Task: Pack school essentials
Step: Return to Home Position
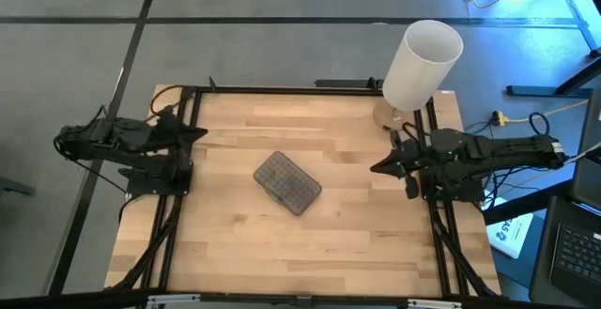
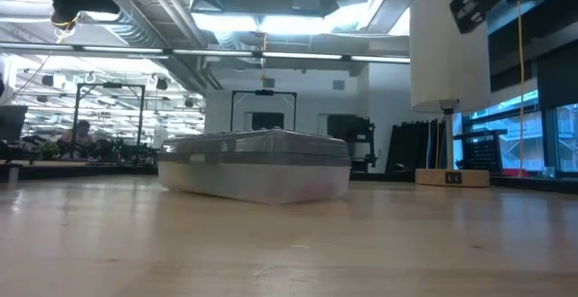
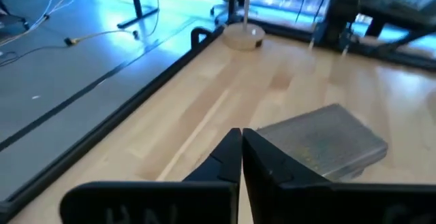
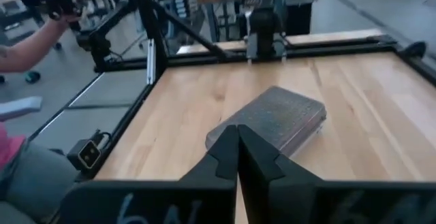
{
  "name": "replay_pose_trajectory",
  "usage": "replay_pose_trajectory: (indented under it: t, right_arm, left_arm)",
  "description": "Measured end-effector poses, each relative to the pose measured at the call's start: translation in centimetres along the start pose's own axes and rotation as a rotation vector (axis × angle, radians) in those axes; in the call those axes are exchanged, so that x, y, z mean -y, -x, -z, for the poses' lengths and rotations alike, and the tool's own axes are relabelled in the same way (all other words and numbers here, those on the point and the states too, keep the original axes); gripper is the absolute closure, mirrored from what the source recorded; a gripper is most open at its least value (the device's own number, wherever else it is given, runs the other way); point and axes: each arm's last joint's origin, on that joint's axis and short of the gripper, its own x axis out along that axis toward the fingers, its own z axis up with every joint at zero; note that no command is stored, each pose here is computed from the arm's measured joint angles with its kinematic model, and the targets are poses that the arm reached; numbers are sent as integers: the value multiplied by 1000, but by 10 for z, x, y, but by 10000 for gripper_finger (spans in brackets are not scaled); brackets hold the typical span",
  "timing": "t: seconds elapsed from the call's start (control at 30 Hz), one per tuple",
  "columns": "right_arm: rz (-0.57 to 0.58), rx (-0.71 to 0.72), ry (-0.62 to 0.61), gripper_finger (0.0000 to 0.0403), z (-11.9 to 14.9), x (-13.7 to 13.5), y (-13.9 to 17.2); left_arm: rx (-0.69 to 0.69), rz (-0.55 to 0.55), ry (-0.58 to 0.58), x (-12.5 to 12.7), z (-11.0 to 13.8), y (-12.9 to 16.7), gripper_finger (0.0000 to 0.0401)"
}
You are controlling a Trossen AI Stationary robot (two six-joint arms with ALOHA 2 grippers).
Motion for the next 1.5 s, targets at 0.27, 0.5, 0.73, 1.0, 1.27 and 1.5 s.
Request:
replay_pose_trajectory:
  t: [0.27, 0.5, 0.73, 1.0, 1.27, 1.5]
  right_arm:
    - [5, 163, -17, 399, 27, 2, 28]
    - [-13, 275, -5, 400, 44, 3, 42]
    - [-21, 342, 4, 399, 63, 5, 48]
    - [-8, 306, -5, 400, 76, 8, 40]
    - [-8, 305, -2, 398, 96, 13, 27]
    - [-4, 278, 0, 398, 111, 16, 19]
  left_arm:
    - [200, 108, 122, -17, 13, 20, 399]
    - [254, 113, 159, -15, 18, 16, 400]
    - [291, 138, 153, -6, 25, -1, 400]
    - [294, 144, 131, 5, 43, -26, 400]
    - [256, 167, 105, 14, 67, -49, 400]
    - [206, 147, 76, 18, 92, -68, 401]
